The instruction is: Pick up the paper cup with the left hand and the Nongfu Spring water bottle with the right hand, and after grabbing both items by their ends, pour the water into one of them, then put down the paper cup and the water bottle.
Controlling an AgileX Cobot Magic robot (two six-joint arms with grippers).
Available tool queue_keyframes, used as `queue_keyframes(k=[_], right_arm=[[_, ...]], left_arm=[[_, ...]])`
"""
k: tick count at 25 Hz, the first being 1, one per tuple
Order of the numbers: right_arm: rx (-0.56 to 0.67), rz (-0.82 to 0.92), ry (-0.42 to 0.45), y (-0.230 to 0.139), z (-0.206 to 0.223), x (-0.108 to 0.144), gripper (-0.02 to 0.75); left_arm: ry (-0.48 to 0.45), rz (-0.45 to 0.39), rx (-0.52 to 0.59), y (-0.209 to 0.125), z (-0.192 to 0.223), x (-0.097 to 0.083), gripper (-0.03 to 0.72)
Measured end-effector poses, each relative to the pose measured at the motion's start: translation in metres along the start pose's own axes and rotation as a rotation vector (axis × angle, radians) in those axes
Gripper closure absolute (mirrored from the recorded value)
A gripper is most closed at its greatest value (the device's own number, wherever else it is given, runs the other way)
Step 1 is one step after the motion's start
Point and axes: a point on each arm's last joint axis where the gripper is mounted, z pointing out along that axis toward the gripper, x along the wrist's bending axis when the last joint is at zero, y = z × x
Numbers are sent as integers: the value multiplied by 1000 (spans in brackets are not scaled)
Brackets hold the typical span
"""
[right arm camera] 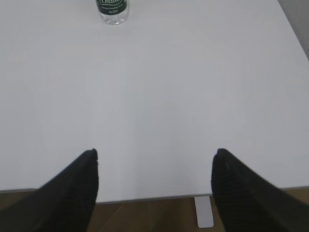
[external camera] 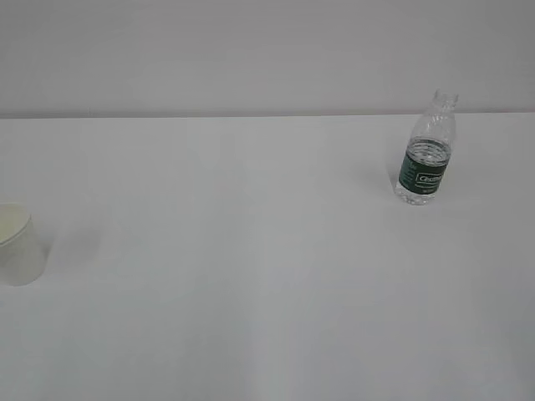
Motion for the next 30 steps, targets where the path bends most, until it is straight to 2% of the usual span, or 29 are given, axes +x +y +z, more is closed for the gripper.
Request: queue_keyframes(k=[30], right_arm=[[0,2,0,0,0,0,187]], left_arm=[[-2,-1,0,0,0,0,228]])
